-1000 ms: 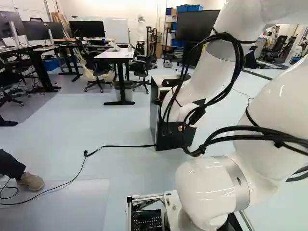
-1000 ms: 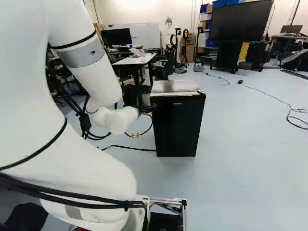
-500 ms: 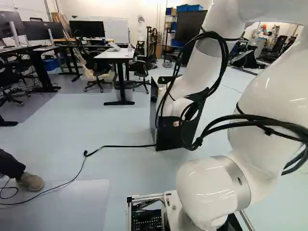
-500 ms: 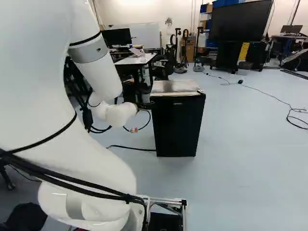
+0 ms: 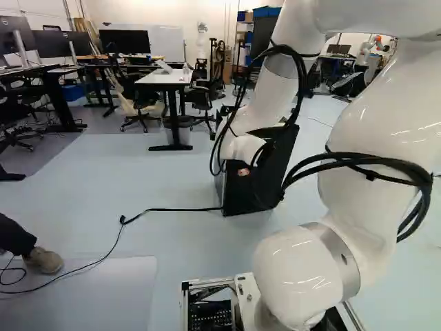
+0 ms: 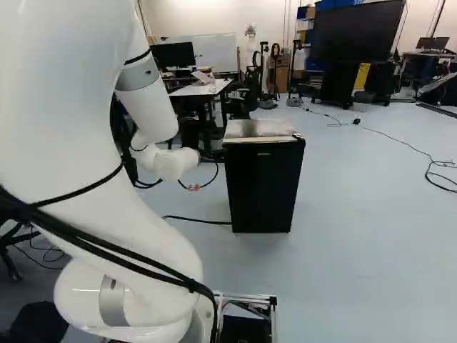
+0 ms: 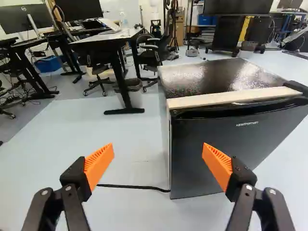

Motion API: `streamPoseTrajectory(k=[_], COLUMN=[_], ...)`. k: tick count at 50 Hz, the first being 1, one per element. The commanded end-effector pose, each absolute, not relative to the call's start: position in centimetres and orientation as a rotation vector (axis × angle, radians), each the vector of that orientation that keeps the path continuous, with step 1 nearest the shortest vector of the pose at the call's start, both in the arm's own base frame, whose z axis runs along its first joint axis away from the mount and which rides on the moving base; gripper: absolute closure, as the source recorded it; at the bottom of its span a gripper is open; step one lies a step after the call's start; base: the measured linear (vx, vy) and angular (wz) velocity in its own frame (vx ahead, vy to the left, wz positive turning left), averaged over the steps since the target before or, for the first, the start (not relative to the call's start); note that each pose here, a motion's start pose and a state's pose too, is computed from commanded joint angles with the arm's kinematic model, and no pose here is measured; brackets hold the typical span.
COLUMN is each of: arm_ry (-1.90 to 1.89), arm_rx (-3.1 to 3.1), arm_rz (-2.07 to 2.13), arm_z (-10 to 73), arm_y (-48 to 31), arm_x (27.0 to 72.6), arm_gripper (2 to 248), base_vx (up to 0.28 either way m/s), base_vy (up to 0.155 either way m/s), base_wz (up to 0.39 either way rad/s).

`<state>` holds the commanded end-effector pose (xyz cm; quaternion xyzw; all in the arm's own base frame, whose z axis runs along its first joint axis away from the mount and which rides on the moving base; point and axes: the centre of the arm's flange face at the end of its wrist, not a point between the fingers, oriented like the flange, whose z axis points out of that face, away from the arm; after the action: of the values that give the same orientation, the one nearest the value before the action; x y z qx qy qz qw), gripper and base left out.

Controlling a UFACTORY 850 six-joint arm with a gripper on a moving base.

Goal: Open the fridge door

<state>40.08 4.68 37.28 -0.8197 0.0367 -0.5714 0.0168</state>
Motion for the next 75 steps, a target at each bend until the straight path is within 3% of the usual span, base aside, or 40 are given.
streamPoseTrajectory(k=[75], arm_ry=[0.465], arm_rx=[-2.515], arm_rz=[-1.851], arm_z=[33.7], arm_y=[12.3], arm_x=[42.6], arm_gripper=[3], base_vx=[0.0], base_vy=[0.0], base_wz=[0.0])
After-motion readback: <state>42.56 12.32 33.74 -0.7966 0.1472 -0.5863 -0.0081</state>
